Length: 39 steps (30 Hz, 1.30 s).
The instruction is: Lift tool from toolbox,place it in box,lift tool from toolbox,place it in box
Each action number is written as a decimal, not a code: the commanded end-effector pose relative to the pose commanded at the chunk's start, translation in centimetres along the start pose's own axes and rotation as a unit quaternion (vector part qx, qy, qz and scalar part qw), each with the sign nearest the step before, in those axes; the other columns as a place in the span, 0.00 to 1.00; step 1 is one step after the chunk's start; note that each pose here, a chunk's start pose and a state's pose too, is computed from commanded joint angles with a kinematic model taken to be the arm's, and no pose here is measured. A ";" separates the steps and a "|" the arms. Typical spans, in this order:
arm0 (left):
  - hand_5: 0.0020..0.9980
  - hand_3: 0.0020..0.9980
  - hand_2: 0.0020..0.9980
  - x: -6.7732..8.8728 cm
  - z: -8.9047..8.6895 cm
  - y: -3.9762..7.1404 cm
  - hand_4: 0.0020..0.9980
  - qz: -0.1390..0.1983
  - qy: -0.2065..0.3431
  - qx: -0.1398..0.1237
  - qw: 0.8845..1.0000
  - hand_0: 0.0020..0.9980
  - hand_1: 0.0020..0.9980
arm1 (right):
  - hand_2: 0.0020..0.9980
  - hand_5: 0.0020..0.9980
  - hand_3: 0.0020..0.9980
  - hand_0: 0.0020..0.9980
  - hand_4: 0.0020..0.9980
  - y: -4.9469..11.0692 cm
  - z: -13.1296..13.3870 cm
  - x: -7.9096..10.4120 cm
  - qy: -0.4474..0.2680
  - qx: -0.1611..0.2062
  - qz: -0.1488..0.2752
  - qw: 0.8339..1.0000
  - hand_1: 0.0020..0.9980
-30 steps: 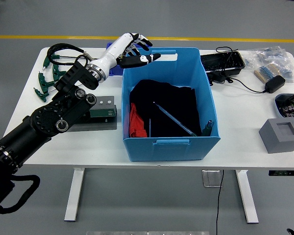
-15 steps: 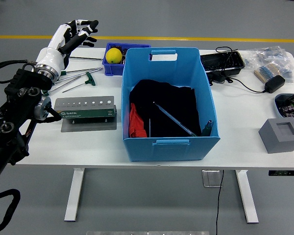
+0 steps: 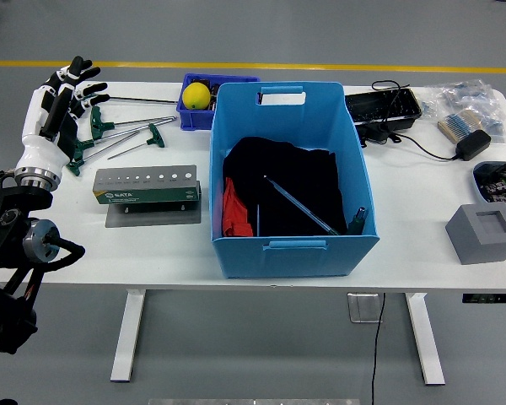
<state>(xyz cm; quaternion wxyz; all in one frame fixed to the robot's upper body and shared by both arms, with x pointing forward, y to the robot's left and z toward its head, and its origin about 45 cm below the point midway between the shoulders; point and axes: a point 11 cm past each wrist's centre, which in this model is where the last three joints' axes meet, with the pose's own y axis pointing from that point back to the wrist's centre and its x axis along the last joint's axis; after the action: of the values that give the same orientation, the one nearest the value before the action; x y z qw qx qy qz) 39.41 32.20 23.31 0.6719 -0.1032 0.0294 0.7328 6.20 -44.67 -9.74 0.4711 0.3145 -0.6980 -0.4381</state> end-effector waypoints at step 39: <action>0.79 0.73 0.82 6.7 -0.8 5.6 0.91 0.053 -0.067 0.025 0.996 0.72 0.75 | 0.70 0.68 0.56 0.65 0.78 0.2 0.4 -1.4 -0.006 -0.001 -0.006 1.000 0.63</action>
<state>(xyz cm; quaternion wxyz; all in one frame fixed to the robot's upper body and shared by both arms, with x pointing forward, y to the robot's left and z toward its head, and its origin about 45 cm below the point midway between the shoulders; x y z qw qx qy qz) 33.41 38.04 20.77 0.6351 -0.0355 0.0077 0.7715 6.34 -43.31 -10.18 0.4642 0.3155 -0.6986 -0.4439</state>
